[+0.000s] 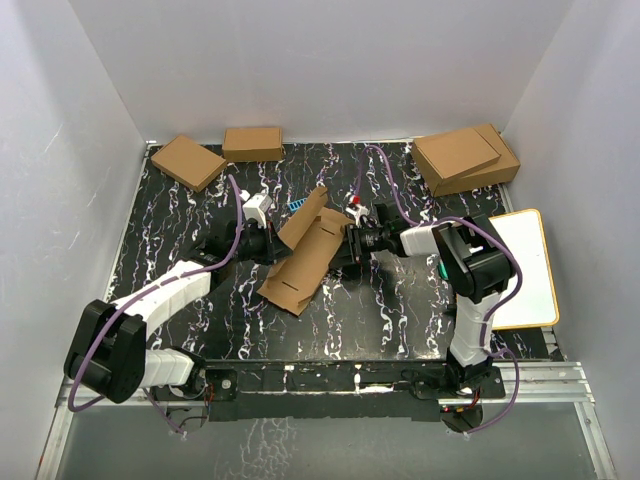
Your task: Fold the paper box
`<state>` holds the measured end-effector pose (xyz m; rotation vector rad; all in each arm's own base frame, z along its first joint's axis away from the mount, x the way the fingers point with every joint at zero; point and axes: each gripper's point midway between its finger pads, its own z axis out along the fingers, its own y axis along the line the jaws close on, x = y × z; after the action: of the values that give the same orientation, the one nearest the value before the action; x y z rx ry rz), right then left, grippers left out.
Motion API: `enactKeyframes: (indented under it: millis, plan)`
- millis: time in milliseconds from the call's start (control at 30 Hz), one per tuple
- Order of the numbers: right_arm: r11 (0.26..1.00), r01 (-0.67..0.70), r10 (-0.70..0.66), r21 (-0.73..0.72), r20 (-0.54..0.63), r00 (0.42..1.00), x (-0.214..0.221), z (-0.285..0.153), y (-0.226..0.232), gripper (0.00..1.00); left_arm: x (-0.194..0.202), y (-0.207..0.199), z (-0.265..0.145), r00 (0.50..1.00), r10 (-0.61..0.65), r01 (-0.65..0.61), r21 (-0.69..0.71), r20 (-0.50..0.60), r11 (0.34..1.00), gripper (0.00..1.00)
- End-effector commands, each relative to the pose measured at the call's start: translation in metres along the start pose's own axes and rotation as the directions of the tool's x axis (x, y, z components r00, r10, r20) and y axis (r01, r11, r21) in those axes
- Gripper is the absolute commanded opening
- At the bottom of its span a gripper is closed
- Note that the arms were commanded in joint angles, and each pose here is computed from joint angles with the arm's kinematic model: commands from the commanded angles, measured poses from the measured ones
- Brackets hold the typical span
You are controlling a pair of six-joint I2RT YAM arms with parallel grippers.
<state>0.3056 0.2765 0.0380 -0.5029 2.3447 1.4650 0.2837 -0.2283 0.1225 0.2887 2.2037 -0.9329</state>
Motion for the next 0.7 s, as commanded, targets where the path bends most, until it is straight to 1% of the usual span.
enactKeyframes:
  millis: [0,500,600,667]
  plan:
    - [0.998,0.022,-0.023,0.061,0.023,0.999,-0.01,0.006,-0.009,0.26,-0.008,-0.022,-0.003,1.0,0.009,-0.009,0.082,0.0,0.997,0.0]
    - [0.994,0.094,-0.094,-0.051,0.011,0.996,-0.013,0.002,0.016,0.32,-0.018,-0.037,-0.006,1.0,-0.002,-0.002,0.147,0.028,0.989,0.0]
    - [0.987,0.155,-0.156,-0.046,-0.001,0.988,-0.015,-0.001,0.017,0.33,-0.021,-0.038,-0.009,0.999,0.008,-0.013,0.139,0.036,0.99,0.0]
    - [0.973,0.229,-0.229,-0.007,-0.047,0.972,-0.013,-0.006,0.01,0.37,-0.02,-0.033,-0.011,0.999,0.022,-0.025,0.104,0.029,0.994,0.0]
